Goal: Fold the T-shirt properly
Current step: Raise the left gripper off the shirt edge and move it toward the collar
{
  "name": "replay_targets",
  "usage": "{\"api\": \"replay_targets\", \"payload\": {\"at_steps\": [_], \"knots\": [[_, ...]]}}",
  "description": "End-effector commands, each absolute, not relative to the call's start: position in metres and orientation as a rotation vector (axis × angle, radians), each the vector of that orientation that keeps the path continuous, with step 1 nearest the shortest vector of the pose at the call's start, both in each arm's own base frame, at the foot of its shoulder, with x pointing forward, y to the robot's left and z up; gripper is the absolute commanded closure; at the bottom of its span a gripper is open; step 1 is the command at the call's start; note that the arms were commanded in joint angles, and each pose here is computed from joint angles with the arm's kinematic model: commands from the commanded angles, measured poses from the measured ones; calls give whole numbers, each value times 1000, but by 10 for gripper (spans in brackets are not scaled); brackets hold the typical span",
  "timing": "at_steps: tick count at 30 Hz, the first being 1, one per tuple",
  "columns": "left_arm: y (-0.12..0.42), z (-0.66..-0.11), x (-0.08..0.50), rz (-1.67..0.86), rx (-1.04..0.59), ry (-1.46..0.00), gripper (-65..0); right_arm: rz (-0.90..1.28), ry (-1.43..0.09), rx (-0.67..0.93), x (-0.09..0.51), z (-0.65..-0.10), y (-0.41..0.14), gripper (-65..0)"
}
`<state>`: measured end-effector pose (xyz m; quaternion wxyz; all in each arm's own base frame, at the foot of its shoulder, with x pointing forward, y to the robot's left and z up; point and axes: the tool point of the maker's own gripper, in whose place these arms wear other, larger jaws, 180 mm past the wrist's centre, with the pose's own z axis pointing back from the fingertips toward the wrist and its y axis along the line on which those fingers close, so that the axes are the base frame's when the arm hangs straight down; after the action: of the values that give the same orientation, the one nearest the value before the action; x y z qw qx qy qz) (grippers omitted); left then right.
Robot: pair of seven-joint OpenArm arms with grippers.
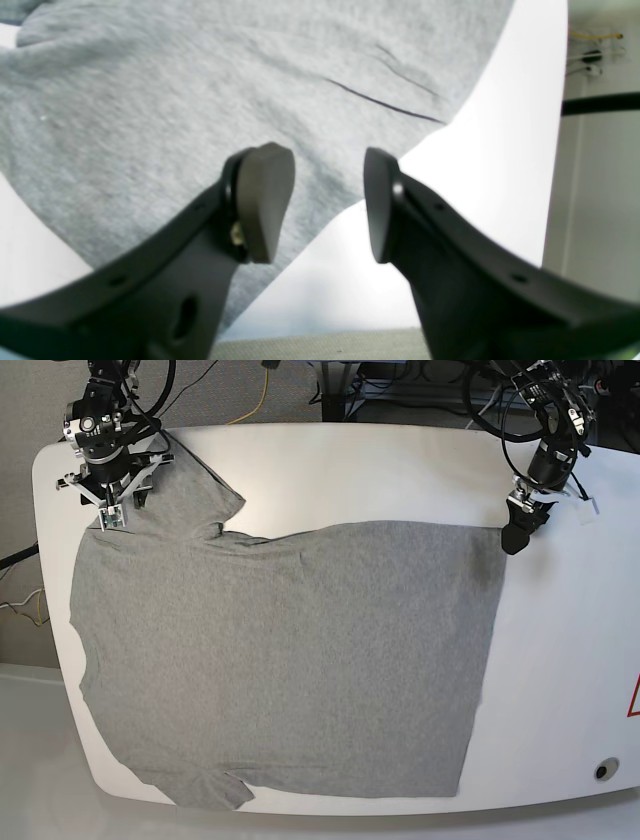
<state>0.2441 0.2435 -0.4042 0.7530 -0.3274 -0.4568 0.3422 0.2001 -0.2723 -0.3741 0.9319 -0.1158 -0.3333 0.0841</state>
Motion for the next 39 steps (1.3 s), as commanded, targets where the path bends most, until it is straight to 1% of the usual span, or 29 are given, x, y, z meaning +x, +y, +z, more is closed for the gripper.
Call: {"api": "replay_targets", "payload": {"at_steps": [1, 15, 18, 22, 34, 39], "knots": [[239, -413, 239, 768, -705, -951, -432, 180, -715, -249, 205, -365, -274, -265], [242, -402, 266, 803, -726, -982, -432, 180, -712, -249, 204, -366, -274, -265], [243, -403, 269, 832, -728, -966, -432, 180, -712, -249, 204, -366, -274, -265], [241, -411, 269, 904, -728, -909, -432, 180, -712, -249, 204, -366, -274, -265], [258, -402, 264, 999, -660, -889, -432, 179, -712, -248, 204, -366, -274, -265], [266, -390, 264, 982, -591, -907, -432, 179, -715, -248, 205, -366, -274, -265]]}}
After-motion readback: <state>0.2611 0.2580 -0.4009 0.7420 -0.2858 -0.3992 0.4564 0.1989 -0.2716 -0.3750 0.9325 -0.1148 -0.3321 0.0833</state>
